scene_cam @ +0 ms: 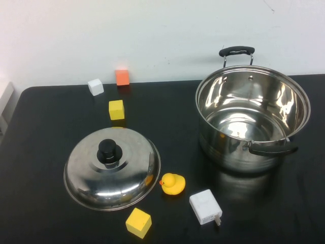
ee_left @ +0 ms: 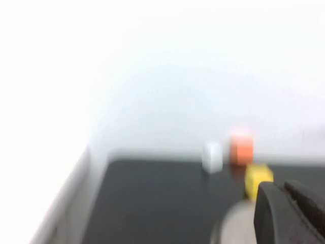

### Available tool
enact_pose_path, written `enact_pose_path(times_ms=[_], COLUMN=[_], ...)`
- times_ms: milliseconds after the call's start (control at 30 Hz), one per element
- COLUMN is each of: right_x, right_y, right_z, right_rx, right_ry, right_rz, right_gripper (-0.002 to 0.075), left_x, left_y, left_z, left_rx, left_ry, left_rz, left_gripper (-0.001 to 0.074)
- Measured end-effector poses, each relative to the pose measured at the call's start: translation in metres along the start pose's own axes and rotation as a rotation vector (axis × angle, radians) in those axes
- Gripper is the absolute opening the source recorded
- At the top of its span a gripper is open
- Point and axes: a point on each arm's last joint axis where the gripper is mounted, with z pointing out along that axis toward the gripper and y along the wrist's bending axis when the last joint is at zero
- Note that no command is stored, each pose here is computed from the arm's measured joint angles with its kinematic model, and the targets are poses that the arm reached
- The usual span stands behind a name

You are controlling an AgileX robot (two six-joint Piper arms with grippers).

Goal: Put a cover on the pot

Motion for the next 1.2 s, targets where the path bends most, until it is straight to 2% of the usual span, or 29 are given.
enact_pose_path(times_ms=[200,733,867,1033,1200], right_x=[0.000,0.000,0.000,0.000,0.000], right_y=[0.000,0.000,0.000,0.000,0.000], right_z=[0.000,0.000,0.000,0.000,0.000], right_rx=[0.000,0.000,0.000,0.000,0.000], right_ry=[0.000,0.000,0.000,0.000,0.000], right_rz=[0.000,0.000,0.000,0.000,0.000], right_gripper=[-0.0002,-0.0002,-0.0002,-0.0002,-0.0002], left_x=[-0.019,-0.038,-0.037,-0.064,-0.081], left_y=[-0.002,-0.004,-0.004,-0.007,-0.009], left_z=[-0.002,-0.009,-0.007,-0.004,0.020], left_rx=[0.015,0.031,0.033,0.029,0.015], left_ry=[-0.216,-0.436,-0.358,-0.270,-0.150], left_rz=[0.029,0.043,0.007,-0.011,-0.013], left_gripper=[-0.0001,-0.0001,-0.0001,-0.0001,-0.0001])
